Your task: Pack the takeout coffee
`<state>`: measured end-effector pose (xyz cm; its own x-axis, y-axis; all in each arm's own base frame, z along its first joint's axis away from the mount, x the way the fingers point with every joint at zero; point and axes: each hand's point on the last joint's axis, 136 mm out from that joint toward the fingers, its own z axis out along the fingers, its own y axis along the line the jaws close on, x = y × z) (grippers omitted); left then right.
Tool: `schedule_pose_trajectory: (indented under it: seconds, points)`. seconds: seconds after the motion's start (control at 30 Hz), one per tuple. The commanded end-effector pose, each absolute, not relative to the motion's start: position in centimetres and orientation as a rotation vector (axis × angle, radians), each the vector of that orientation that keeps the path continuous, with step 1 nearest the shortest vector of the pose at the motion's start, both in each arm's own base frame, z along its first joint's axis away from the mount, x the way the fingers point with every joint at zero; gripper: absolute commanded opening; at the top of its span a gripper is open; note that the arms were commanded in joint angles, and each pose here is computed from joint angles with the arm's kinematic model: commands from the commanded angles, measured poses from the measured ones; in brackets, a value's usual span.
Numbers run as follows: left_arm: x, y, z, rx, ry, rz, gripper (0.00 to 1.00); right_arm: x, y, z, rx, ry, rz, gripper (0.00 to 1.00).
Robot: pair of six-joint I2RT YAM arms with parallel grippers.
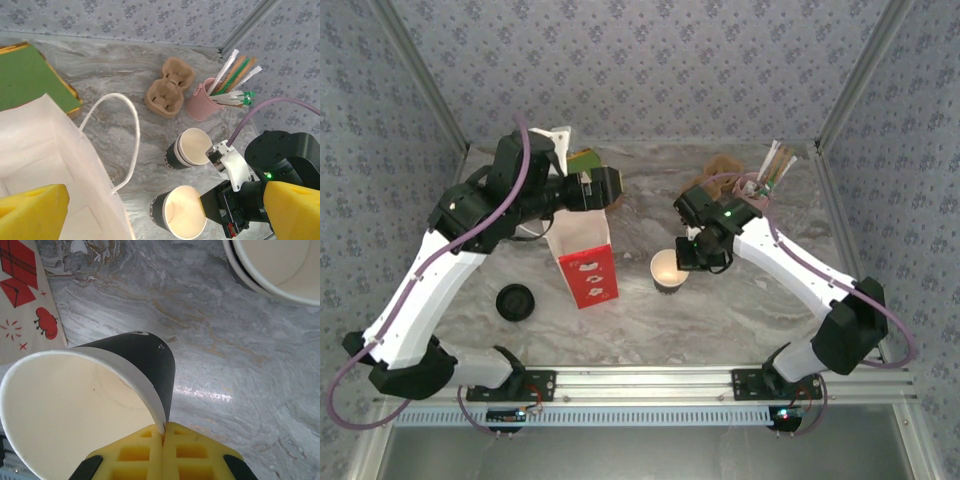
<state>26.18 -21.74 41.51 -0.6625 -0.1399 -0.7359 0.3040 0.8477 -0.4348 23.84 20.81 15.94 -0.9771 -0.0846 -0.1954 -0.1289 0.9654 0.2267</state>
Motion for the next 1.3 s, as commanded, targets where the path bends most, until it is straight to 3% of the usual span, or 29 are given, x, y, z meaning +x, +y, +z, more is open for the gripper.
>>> schedule_pose_trajectory:
  seconds: [0.0, 0.57, 0.7, 1.03, 1.27]
  points:
    - [25.7, -19.7, 42.1, 0.054, 2.158, -0.65, 1.0, 24.6, 21.5, 14.6, -0.127, 2.922, 0.343, 0.0]
    - [25.1, -18.4, 41.3, 0.015, 2.172, -0.622, 1.0, 23.9, 21.4, 11.2, -0.143, 2.99, 0.274, 0.0]
    - [25.1, -18.4, 41.2, 0.013, 2.174, -0.619, 1.0, 23.8, 21.5, 11.2, -0.147, 2.993, 0.282, 0.05]
    - [25.0, -16.6, 40.8, -0.029, 2.187, -0.555, 1.0, 24.2, 21.4, 14.2, -0.16, 2.944, 0.306, 0.32]
    - [24.6, -11.7, 39.3, -0.191, 2.224, -0.395, 1.0, 24.9, 21.5, 18.0, -0.195, 2.861, 0.352, 0.54]
